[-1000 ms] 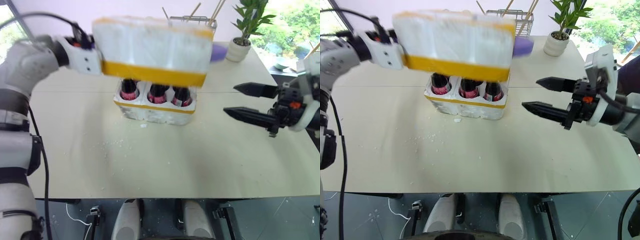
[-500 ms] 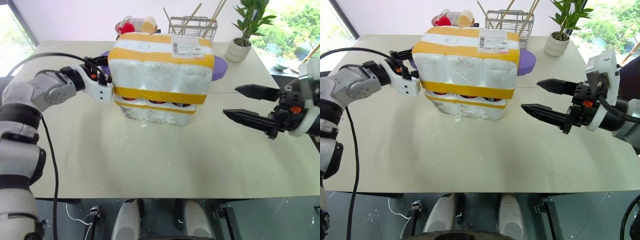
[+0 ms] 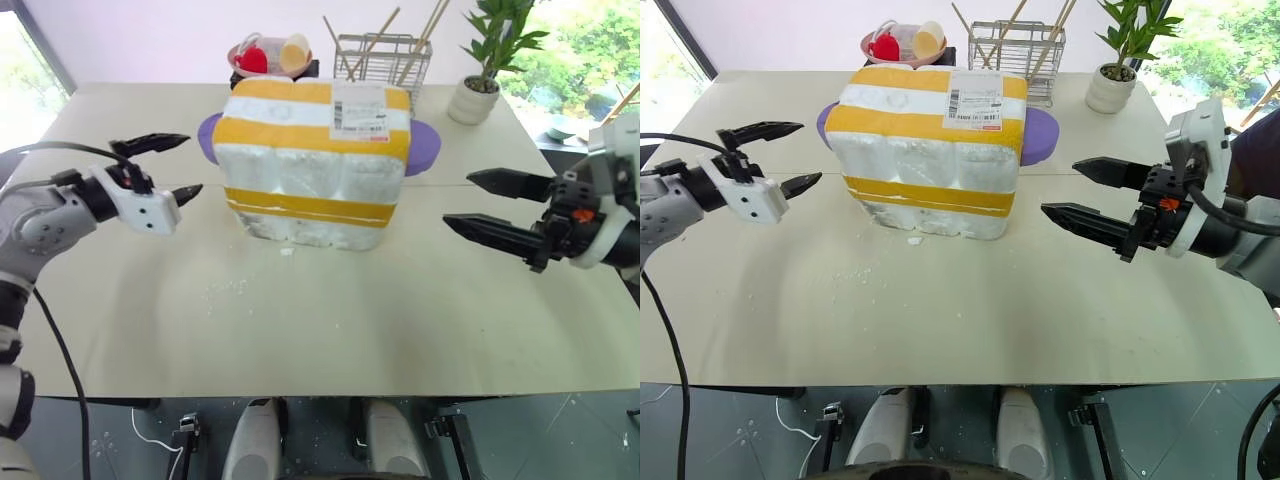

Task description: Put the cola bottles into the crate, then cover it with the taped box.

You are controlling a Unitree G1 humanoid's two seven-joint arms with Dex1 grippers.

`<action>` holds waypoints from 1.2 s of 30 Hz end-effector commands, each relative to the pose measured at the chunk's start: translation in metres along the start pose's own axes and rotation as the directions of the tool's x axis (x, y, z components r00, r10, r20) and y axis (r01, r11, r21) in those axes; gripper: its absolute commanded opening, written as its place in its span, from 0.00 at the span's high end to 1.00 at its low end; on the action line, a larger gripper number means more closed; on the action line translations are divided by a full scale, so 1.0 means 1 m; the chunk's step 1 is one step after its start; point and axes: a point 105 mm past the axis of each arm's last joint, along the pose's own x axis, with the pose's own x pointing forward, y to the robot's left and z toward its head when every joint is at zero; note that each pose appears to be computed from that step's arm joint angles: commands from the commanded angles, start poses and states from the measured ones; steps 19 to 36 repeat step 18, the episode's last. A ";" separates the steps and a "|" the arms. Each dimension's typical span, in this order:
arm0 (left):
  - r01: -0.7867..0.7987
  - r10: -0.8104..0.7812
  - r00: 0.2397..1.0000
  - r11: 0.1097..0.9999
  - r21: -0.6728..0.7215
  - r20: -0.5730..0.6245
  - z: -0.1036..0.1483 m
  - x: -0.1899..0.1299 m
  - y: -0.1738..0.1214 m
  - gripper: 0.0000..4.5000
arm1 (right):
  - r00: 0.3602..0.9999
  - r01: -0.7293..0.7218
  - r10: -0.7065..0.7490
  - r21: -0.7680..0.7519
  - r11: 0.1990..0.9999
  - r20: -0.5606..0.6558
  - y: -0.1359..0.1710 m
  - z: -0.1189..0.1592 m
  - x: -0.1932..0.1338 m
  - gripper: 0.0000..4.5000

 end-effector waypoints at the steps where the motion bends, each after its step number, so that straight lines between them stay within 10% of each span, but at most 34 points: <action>1: 0.212 -0.283 0.956 0.846 -0.489 -0.075 -0.010 -0.041 -0.020 0.08 | 1.000 0.014 -0.014 -0.034 0.999 0.001 -0.005 0.004 -0.006 0.00; 5: 0.249 -0.363 0.931 0.527 -0.812 0.050 0.009 -0.073 -0.010 0.08 | 0.997 0.051 -0.052 -0.033 0.998 -0.051 -0.023 -0.006 -0.013 0.00; 11: 0.228 -0.182 0.968 0.330 -0.916 0.175 0.026 -0.089 0.052 0.08 | 0.997 0.056 -0.059 -0.071 0.996 -0.043 -0.038 0.001 -0.014 0.00; 36: 0.232 -0.250 0.958 0.387 -0.892 0.141 0.026 -0.091 0.057 0.08 | 0.999 0.040 -0.042 -0.076 0.996 -0.023 -0.045 0.004 -0.013 0.00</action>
